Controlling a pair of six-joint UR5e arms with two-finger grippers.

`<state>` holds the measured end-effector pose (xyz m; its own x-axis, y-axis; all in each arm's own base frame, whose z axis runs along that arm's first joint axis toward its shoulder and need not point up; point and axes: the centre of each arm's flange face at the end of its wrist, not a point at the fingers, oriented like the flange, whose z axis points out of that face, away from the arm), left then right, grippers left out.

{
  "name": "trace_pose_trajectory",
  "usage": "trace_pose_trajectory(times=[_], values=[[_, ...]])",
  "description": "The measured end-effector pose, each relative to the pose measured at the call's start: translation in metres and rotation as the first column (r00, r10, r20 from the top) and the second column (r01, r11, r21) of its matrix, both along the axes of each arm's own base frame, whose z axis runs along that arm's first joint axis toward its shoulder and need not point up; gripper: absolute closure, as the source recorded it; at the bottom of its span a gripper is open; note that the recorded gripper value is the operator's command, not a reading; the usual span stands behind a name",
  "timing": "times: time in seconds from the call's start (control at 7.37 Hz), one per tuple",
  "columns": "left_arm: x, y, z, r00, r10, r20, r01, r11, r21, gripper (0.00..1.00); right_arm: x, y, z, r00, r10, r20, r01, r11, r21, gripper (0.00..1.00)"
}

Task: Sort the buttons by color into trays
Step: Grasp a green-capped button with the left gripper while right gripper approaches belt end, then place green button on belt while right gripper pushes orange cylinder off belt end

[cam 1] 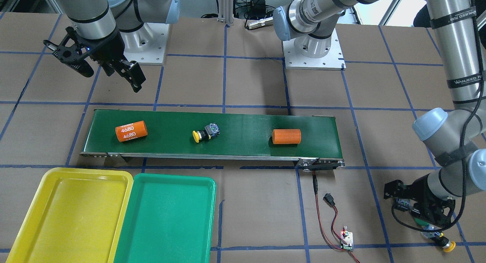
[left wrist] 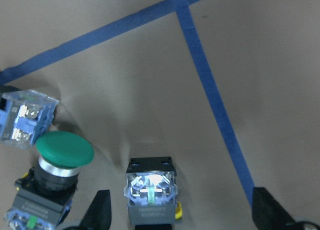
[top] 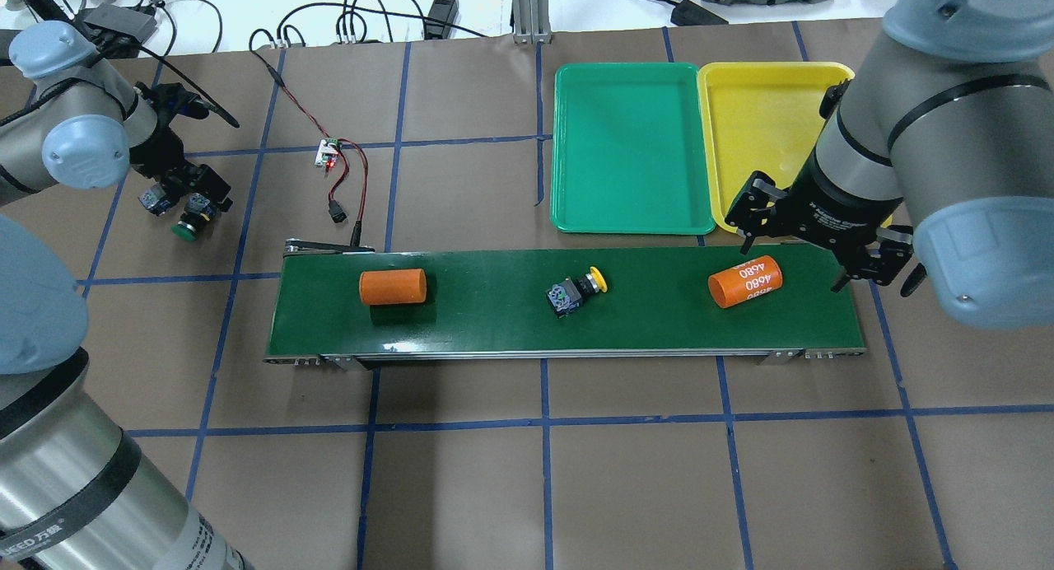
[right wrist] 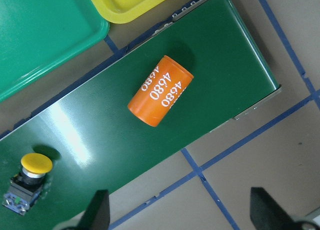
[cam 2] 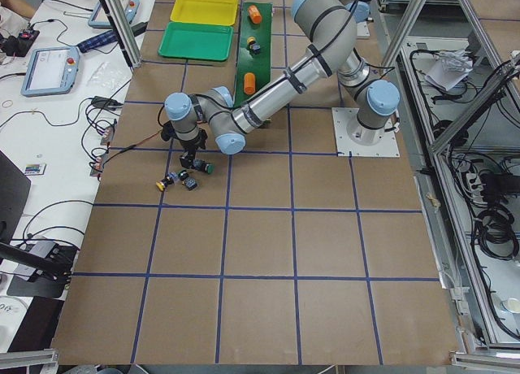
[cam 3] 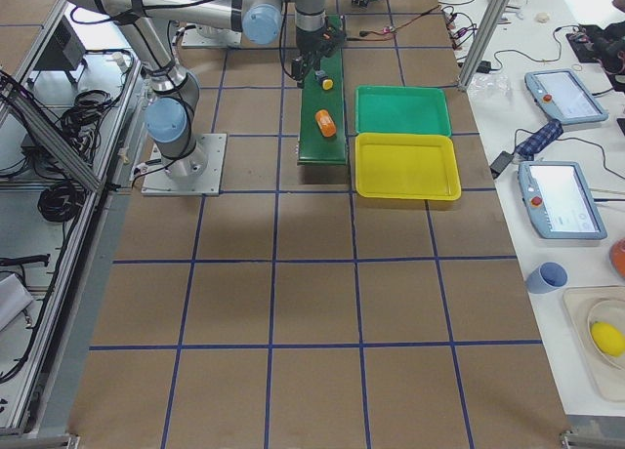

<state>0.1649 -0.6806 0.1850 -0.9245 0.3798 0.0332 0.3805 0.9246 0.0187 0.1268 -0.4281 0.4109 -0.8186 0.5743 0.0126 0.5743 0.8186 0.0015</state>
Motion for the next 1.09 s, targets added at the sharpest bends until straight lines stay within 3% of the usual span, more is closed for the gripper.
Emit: trace_pose_trajectory(times=[0.27,0.54,0.81,1.09], values=[[0.000,-0.001,-0.007,1.000,0.003,0.000,-0.003,1.000,0.009,1.00,0.022,-0.014,-0.017,0.992,-0.120,0.026,0.121,0.992,-0.028,0.00],[-0.013,0.001,0.007,1.000,0.024,0.001,-0.024,1.000,0.020,1.00,0.050,-0.037,-0.045,0.981,-0.189,0.046,0.192,0.979,-0.061,0.00],[-0.061,0.018,0.047,0.996,0.084,-0.003,-0.084,0.994,0.068,1.00,0.082,-0.049,-0.073,0.973,-0.225,0.056,0.229,0.971,-0.074,0.00],[-0.129,0.052,0.077,0.992,0.122,0.005,-0.122,0.989,0.082,1.00,0.099,-0.051,-0.095,0.973,-0.226,0.049,0.228,0.972,-0.054,0.00]])
